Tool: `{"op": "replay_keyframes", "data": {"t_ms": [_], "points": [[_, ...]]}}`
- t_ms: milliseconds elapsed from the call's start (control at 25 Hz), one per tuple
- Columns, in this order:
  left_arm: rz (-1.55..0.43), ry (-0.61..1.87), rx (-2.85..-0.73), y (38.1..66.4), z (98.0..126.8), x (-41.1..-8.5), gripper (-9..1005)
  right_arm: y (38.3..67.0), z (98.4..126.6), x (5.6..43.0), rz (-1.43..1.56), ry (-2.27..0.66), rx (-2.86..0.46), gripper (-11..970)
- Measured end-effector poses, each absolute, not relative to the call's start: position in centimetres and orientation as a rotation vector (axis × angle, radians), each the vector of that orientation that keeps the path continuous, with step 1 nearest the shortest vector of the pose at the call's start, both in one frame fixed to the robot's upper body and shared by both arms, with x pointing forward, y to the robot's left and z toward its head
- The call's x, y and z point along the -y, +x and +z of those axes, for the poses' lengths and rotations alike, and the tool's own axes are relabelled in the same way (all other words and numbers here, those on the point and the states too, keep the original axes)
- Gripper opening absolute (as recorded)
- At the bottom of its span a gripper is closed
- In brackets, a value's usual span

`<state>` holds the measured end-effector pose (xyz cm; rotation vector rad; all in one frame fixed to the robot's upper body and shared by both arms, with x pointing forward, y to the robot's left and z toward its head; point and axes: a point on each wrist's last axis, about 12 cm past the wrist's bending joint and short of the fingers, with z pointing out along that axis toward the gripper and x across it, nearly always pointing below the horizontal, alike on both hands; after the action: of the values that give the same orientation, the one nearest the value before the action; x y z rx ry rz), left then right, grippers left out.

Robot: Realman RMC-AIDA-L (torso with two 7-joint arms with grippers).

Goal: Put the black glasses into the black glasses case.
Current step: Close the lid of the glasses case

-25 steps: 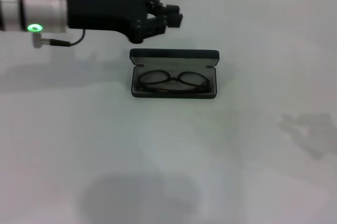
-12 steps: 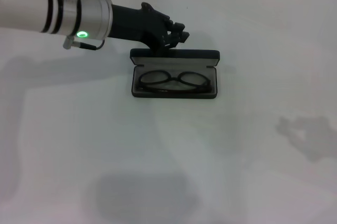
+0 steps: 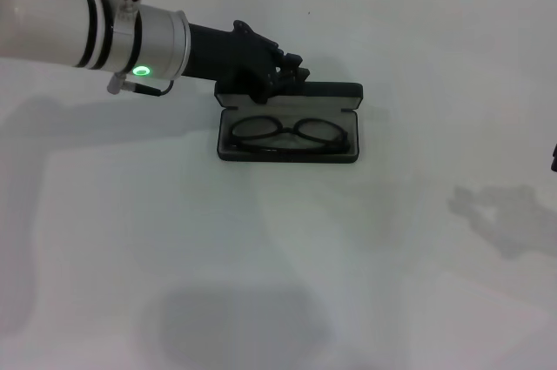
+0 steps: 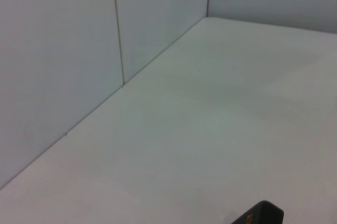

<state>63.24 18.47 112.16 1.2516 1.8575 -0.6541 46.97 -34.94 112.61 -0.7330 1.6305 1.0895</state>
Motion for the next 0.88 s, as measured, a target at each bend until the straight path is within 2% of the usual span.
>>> {"op": "replay_keyframes", "data": {"t_ms": [880], "points": [[-0.655, 1.373, -1.903, 62.2, 110.6, -17.0, 186, 48.2, 112.1, 33.8, 1.113, -0.742, -1.605, 241]]}}
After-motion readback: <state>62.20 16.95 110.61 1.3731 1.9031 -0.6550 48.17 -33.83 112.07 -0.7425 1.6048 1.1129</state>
